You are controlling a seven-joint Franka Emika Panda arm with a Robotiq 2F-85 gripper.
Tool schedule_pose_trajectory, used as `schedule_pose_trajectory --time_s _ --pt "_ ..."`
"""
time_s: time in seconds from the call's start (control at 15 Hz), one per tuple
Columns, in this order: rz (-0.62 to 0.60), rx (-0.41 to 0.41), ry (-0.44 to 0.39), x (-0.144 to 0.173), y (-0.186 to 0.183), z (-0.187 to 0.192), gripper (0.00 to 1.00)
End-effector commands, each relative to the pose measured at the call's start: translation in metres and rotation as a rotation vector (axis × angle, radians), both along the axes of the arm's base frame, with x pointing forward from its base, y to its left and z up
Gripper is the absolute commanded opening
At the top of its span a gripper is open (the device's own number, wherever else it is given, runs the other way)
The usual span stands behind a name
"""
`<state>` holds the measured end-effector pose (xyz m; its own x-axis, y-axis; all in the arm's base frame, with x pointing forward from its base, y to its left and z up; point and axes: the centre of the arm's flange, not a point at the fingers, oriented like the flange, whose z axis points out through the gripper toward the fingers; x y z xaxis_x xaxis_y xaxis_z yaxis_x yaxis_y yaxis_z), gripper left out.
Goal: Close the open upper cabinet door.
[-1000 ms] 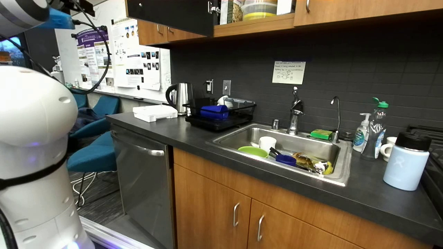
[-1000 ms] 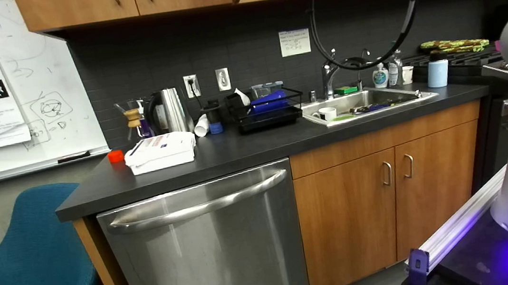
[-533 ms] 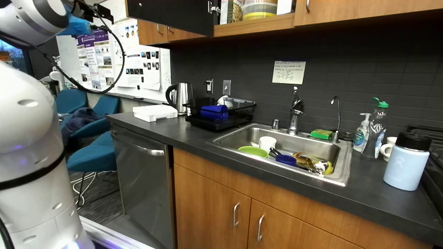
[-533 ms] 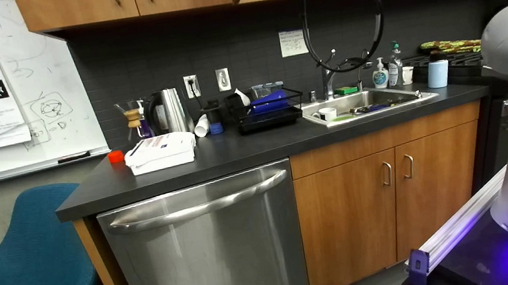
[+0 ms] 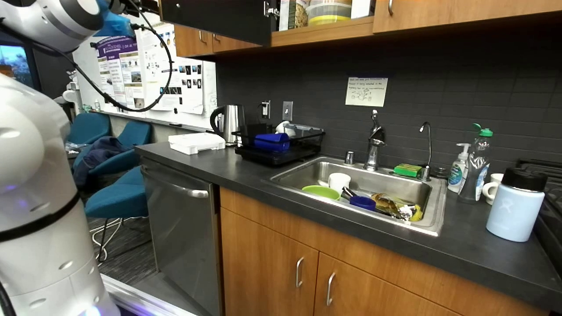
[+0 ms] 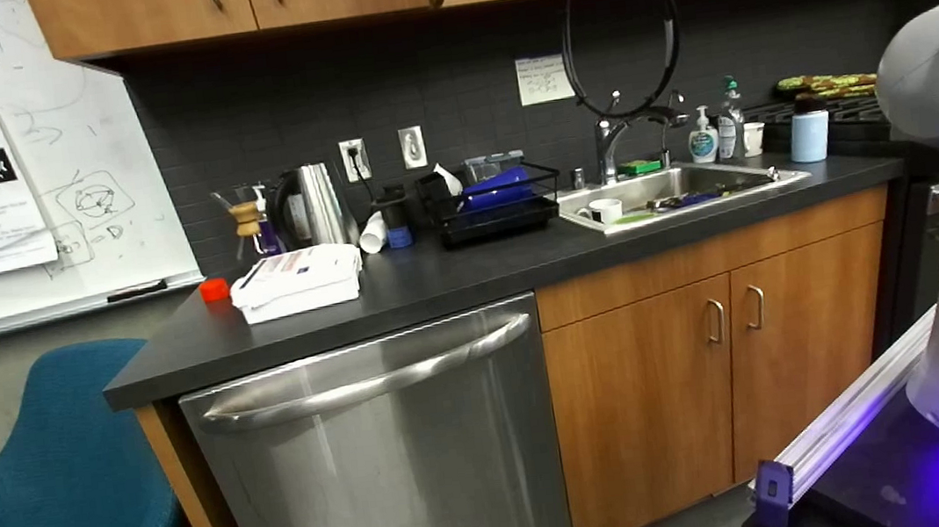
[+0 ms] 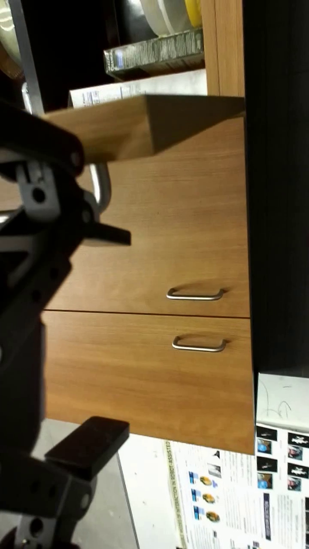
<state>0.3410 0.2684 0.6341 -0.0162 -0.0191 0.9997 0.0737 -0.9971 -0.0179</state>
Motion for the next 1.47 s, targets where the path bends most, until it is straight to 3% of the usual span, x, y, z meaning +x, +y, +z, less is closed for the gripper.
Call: schedule_pose_trajectory --time_s 0.0,0.2,0.67,1.4 --pt "-0.041 0.028 -0.036 -0.005 -0.009 0.015 1.0" --pt "-0.069 0.034 -0.061 -0.007 -0.017 0.02 1.0" --pt "-0.181 0.047 -0.097 0.013 -0.074 0.024 1.0" --pt "-0.505 0.126 -0.12 0.044 -0.2 0.036 1.0"
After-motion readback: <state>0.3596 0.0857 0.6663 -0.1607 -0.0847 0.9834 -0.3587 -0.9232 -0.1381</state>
